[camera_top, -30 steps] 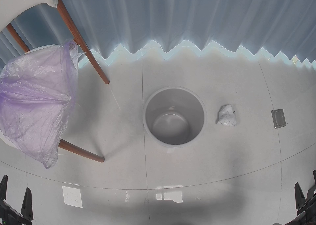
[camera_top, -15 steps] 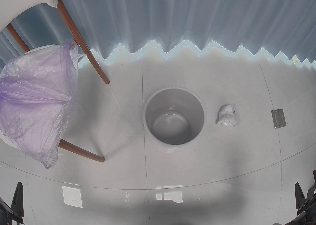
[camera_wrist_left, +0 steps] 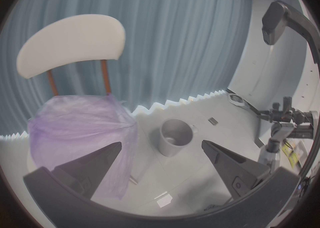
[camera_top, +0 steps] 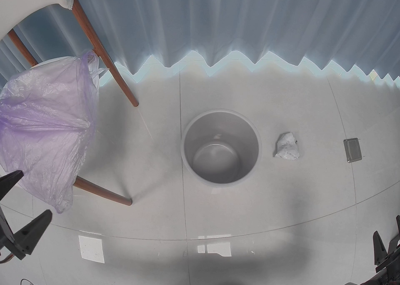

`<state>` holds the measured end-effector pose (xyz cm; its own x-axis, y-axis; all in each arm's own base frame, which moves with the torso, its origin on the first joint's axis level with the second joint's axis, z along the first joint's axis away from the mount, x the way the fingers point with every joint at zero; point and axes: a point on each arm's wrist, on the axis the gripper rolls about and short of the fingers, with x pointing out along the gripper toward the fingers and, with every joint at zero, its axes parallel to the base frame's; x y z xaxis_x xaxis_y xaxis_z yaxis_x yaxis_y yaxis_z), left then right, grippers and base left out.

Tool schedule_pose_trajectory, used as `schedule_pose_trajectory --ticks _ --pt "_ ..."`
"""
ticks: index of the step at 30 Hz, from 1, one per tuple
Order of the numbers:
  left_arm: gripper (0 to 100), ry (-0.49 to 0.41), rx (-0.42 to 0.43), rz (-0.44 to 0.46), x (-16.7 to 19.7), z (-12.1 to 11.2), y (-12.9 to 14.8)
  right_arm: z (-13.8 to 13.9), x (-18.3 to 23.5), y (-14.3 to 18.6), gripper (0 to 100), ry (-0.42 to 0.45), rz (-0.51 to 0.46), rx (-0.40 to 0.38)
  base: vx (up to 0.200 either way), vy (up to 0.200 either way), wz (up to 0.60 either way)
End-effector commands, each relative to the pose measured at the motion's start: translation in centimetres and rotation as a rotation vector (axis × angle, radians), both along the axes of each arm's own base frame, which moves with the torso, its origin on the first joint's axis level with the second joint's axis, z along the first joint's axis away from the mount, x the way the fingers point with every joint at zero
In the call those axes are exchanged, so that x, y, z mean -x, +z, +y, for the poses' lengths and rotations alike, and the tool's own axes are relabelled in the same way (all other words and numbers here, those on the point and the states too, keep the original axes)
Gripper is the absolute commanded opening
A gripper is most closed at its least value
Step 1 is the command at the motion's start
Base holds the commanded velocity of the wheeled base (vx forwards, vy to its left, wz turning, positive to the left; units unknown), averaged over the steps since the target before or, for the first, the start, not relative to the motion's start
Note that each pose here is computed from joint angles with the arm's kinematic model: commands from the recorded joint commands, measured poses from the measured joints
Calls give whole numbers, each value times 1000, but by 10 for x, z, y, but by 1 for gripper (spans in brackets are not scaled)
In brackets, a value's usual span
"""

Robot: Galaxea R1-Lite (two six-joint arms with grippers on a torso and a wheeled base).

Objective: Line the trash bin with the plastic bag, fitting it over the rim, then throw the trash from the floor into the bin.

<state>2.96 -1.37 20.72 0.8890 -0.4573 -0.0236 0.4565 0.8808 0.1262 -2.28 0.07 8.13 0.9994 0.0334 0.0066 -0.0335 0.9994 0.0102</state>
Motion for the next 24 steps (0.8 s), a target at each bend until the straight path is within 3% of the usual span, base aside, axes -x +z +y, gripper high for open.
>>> schedule_pose_trajectory --ticks 1,7,9,16,24 --pt "100 -177 -142 93 -51 -31 20 0 0 -5 100 2 0 0 0 0 0" --pt "100 -116 -271 115 -86 -46 24 0 0 -5 100 2 0 0 0 0 0" --pt "100 -38 -338 93 -101 -51 29 0 0 -5 100 2 0 0 0 0 0" --pt "100 140 -427 81 -136 -69 36 0 0 -5 100 0 0 0 0 0 0" --pt "100 291 -545 150 -155 -94 13 0 0 -5 100 3 0 0 0 0 0"
